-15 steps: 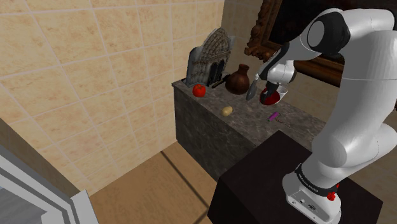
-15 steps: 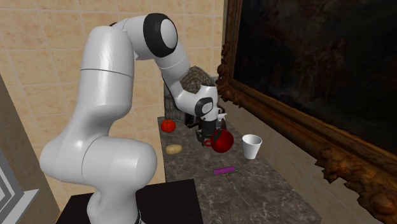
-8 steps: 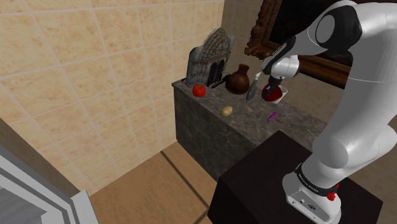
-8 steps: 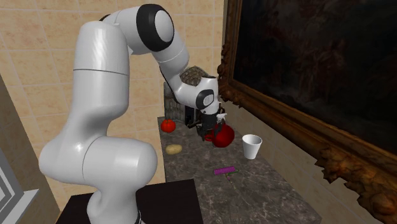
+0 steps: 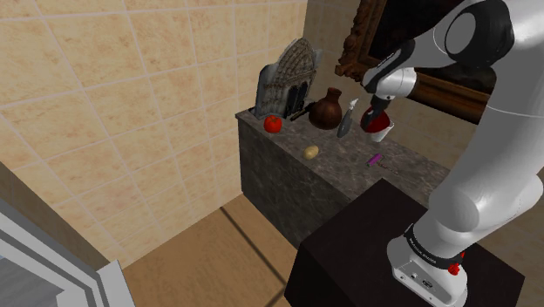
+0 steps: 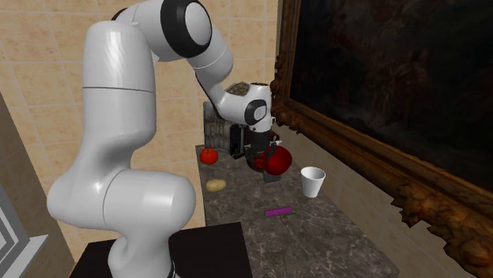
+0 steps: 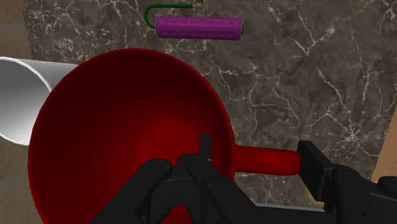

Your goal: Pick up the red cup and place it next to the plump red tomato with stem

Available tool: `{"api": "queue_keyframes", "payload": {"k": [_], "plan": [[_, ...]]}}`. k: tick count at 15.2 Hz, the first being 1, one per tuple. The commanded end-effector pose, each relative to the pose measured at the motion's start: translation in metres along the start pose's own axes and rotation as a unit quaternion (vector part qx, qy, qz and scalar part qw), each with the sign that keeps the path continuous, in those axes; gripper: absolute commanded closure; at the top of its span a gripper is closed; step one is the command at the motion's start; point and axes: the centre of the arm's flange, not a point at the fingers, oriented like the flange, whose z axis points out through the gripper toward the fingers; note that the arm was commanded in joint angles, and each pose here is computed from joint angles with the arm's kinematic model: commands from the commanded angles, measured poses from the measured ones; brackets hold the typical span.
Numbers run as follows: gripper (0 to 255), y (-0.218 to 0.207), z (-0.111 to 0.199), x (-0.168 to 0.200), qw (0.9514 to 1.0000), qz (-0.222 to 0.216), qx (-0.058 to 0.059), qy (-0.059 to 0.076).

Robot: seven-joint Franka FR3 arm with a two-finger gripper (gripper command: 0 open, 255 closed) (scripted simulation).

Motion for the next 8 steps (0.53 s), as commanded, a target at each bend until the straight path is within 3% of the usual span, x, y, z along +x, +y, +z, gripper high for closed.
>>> {"api": "queue_keyframes", "payload": {"k": [1, 8], "plan": [[255, -0.005, -0.003, 0.012, 1.0000, 0.000, 0.000, 0.000], [255, -0.048, -0.001, 0.094, 1.0000, 0.000, 0.000, 0.000]]}}
